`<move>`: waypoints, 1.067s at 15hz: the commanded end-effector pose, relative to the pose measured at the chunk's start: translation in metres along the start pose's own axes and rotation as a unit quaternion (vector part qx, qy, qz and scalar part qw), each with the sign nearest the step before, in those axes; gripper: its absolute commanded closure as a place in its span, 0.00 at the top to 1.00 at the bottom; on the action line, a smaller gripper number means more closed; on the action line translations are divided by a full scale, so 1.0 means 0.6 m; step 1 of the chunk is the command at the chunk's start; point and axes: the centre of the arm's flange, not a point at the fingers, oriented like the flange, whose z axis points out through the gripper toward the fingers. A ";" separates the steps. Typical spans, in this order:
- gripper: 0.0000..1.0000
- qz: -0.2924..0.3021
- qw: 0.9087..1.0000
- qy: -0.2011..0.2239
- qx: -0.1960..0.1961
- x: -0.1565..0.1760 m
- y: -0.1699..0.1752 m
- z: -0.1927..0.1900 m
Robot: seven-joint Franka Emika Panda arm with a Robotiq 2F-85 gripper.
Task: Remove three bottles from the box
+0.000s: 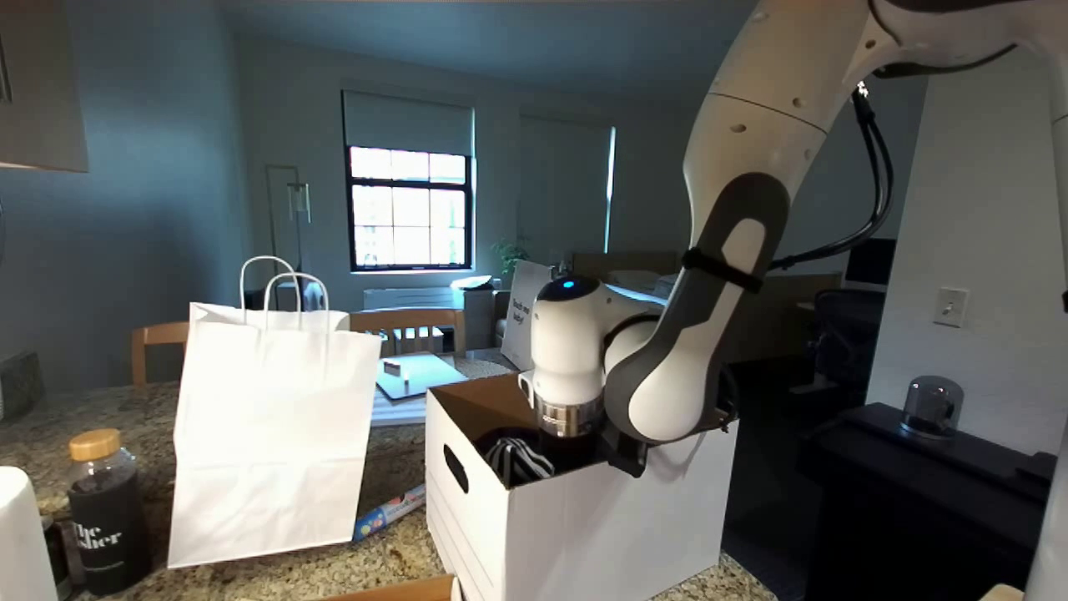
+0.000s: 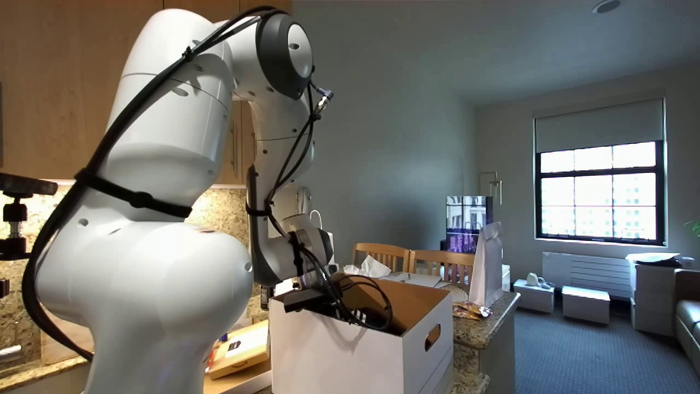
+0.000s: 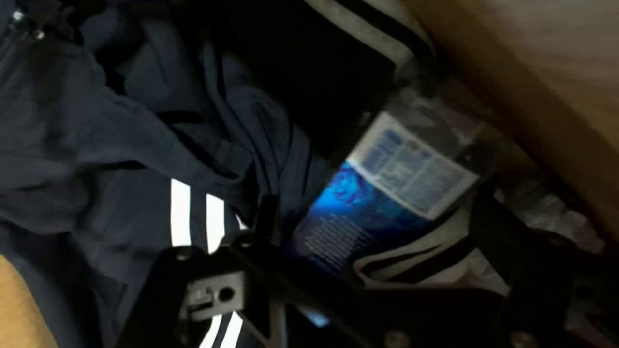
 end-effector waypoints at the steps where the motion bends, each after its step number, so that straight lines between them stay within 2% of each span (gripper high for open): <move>1: 1.00 0.035 0.999 0.028 0.016 -0.041 -0.033 -0.005; 5: 1.00 0.045 0.998 0.042 0.027 -0.034 -0.037 -0.003; 16: 1.00 0.073 0.996 0.053 0.026 -0.029 -0.058 -0.006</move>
